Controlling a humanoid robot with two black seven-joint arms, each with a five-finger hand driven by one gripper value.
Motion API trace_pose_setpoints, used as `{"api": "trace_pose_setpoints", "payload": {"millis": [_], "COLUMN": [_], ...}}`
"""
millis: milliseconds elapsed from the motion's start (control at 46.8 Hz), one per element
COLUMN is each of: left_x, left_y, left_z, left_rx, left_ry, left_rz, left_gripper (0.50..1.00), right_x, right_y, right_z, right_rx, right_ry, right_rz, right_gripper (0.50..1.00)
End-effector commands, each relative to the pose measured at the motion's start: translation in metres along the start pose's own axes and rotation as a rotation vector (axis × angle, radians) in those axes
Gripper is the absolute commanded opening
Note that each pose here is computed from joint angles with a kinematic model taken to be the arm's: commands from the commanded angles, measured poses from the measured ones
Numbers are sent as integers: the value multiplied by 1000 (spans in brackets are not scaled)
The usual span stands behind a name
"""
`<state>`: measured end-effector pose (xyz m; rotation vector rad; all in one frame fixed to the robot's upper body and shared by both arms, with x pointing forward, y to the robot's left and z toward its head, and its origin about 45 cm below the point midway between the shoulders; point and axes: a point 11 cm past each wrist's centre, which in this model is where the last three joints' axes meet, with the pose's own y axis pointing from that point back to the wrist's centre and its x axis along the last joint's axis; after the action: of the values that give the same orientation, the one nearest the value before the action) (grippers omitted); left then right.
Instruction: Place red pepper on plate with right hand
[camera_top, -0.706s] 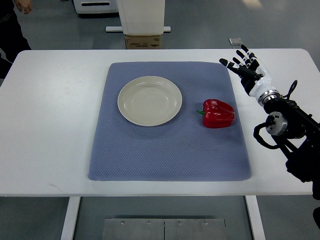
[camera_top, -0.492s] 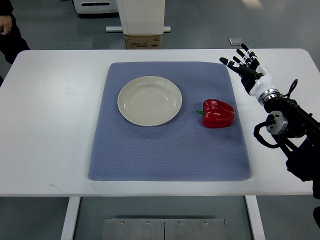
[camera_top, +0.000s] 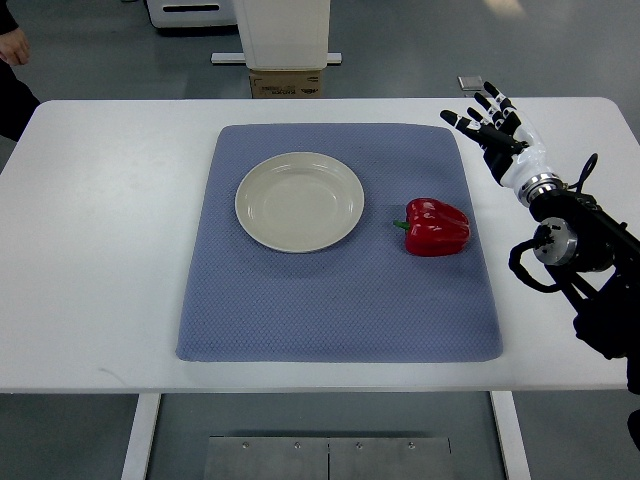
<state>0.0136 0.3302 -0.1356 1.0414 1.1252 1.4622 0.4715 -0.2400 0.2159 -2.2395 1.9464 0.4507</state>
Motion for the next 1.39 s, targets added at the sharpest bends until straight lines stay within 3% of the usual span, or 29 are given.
{"api": "trace_pose_setpoints", "payload": {"millis": [0, 1368], "left_x": [0, 0], "left_y": [0, 0], "left_z": [0, 0], "left_rx": [0, 0], "left_ry": [0, 0], "left_rz": [0, 0], "left_gripper": [1000, 1000], "right_x": [-1, 0], "right_y": [-1, -3], "right_z": [-2, -10], "right_rx": [3, 21], "right_ry": [1, -4], "right_rz": [-3, 0], "right_gripper": [1000, 1000]}}
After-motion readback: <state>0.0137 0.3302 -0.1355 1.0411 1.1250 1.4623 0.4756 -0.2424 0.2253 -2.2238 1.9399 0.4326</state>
